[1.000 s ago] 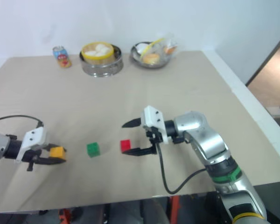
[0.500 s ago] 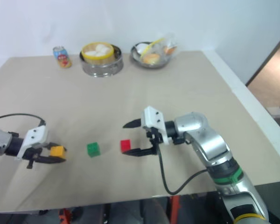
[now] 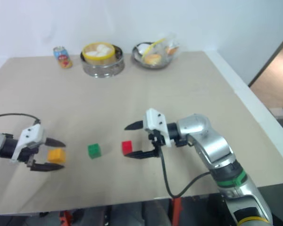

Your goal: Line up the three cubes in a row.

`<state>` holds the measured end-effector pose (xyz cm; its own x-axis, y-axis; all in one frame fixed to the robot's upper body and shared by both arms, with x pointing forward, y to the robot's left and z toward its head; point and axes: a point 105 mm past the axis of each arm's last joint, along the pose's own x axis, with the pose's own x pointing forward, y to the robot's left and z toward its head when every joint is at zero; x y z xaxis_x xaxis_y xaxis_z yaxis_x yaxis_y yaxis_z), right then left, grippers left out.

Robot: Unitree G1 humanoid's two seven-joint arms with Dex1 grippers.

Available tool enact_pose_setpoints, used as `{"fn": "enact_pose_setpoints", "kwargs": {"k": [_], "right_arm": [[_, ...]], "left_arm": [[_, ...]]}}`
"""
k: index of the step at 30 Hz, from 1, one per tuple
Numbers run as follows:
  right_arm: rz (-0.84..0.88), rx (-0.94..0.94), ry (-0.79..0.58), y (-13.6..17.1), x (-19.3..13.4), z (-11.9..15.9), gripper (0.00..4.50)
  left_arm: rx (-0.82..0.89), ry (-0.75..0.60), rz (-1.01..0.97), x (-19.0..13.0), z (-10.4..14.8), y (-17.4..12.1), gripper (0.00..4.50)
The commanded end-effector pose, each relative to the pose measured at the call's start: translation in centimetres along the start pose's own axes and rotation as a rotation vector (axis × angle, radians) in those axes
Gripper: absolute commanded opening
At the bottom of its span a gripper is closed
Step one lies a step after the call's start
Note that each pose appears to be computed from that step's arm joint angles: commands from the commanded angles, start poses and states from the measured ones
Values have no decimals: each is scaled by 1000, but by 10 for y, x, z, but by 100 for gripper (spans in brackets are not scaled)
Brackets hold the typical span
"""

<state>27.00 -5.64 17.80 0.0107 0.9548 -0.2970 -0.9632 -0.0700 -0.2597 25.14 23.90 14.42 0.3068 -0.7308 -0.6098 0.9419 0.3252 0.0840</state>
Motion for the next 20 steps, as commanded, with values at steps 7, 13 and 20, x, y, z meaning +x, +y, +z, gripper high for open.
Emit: {"fn": "enact_pose_setpoints", "kwargs": {"k": [7, 13, 20], "right_arm": [[-193, -30, -118, -23, -22, 31, 450], [-408, -38, -61, -47, -53, 16, 450], [-479, 23, 2, -46, -83, -2, 450]], "left_arm": [[-40, -262, 313, -23, 49, 13, 436], [-1, -341, 590, -24, 39, 49, 436], [47, -341, 579, -33, 40, 70, 436]]}}
